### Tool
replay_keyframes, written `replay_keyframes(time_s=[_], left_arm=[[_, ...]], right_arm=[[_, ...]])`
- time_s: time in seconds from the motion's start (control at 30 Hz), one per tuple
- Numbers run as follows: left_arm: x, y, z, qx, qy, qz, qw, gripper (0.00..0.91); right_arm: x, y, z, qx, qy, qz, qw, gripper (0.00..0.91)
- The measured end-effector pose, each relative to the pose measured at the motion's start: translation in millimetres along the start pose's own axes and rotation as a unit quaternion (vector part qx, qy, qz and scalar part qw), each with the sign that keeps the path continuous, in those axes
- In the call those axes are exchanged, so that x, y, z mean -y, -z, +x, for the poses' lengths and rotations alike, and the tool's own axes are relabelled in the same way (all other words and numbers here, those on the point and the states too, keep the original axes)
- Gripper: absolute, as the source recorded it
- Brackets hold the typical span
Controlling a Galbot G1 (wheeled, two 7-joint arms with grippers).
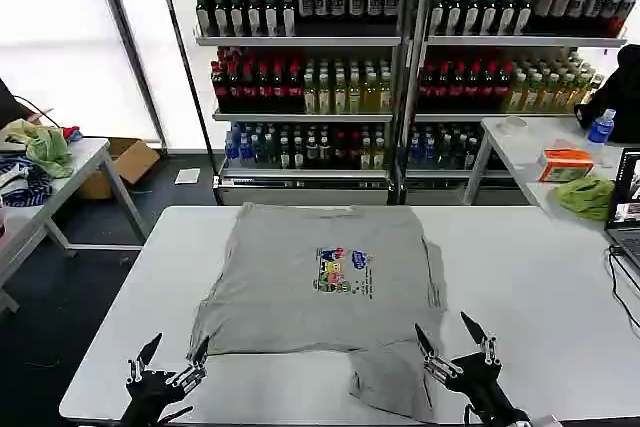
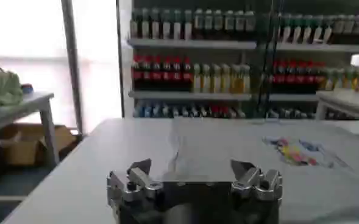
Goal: Fold and organize the clothes.
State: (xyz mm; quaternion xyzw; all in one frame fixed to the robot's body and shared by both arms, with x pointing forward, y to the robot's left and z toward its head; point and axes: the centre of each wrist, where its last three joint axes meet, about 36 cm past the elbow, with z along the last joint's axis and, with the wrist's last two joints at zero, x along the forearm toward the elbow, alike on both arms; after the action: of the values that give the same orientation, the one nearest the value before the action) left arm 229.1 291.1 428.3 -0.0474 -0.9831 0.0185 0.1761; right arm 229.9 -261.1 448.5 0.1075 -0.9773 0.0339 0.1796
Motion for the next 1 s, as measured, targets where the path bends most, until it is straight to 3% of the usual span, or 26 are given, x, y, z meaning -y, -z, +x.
replay_keyframes(time_s=[0.37,0.87,0.93,1.0], left_arm=[[-19.4,9.5,-26.1,-0.07,-0.027,0.002,0.997,0.907],[-40.8,8.1,-59.1,-0.102,-0.038,0.003,0.994,0.907],[-42.7,6.0,-62.6,-0.105,-0.037,0.006,0.994,0.907],[-45.4,3.1,-65.5,-0.11,-0.036,0.007,0.993,0.907]], right_arm=[[-14.4,-1.8,5.3,-0.084,-0.015,-0.008,0.996,0.907],[-35.7,-9.3,4.3,-0.143,-0.004,-0.041,0.989,0.887],[-37.7,-10.8,5.1,-0.151,0.0,-0.043,0.988,0.685],[-39.4,-12.3,4.9,-0.156,0.002,-0.045,0.987,0.06]])
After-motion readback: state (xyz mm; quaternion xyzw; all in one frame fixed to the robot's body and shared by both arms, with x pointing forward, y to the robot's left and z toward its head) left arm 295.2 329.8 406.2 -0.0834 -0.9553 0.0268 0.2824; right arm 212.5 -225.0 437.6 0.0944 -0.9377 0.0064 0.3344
